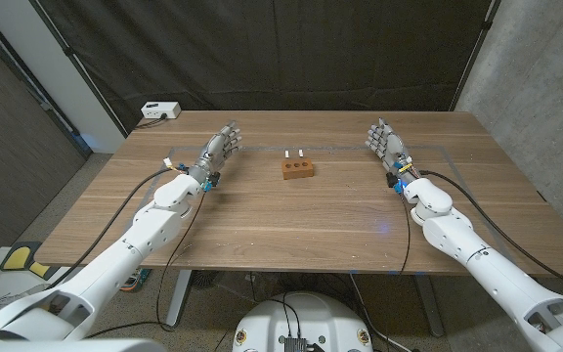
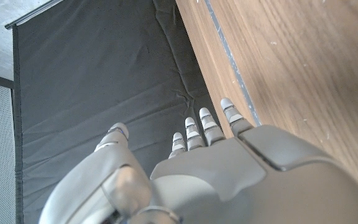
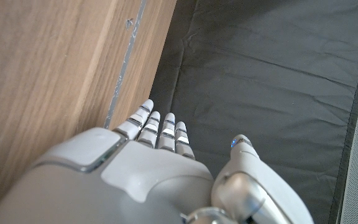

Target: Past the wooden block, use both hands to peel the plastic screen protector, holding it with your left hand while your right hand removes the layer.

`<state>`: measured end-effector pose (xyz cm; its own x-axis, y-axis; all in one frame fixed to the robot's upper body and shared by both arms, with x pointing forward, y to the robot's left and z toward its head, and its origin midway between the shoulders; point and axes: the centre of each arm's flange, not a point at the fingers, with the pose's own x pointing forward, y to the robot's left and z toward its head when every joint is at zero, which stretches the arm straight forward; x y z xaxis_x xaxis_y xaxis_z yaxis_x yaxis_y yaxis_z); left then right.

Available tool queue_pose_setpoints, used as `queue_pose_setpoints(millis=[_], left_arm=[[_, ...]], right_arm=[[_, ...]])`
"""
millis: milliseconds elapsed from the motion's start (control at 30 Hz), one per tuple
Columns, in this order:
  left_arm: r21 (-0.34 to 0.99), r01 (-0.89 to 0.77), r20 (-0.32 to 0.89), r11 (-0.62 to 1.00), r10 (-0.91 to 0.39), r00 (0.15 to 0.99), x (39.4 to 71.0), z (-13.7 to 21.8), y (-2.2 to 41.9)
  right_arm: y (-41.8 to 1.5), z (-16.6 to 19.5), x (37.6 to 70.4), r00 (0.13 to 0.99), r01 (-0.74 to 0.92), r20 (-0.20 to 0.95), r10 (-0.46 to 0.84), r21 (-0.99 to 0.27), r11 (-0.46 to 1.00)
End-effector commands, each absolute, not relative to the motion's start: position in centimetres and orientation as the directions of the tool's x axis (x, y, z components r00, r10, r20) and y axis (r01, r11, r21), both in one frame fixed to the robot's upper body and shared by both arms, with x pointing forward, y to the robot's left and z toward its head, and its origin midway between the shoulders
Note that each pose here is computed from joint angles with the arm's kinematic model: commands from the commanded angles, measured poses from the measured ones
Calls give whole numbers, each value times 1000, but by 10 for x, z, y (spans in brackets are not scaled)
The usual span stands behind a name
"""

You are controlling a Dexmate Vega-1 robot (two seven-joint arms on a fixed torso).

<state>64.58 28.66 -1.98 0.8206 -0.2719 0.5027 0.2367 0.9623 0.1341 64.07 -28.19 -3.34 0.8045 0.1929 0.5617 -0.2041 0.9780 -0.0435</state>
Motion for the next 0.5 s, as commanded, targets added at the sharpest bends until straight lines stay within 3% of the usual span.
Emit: queue_pose_setpoints(millis=[33, 500], left_arm=[[138, 333, 457, 933, -358, 814, 643, -22, 277], [37, 440, 462, 897, -405, 789, 631, -32, 274]], right_arm=[[-277, -37, 634, 802, -202, 565, 193, -48, 978], [-266, -42, 625, 796, -218, 565, 215, -63, 974]])
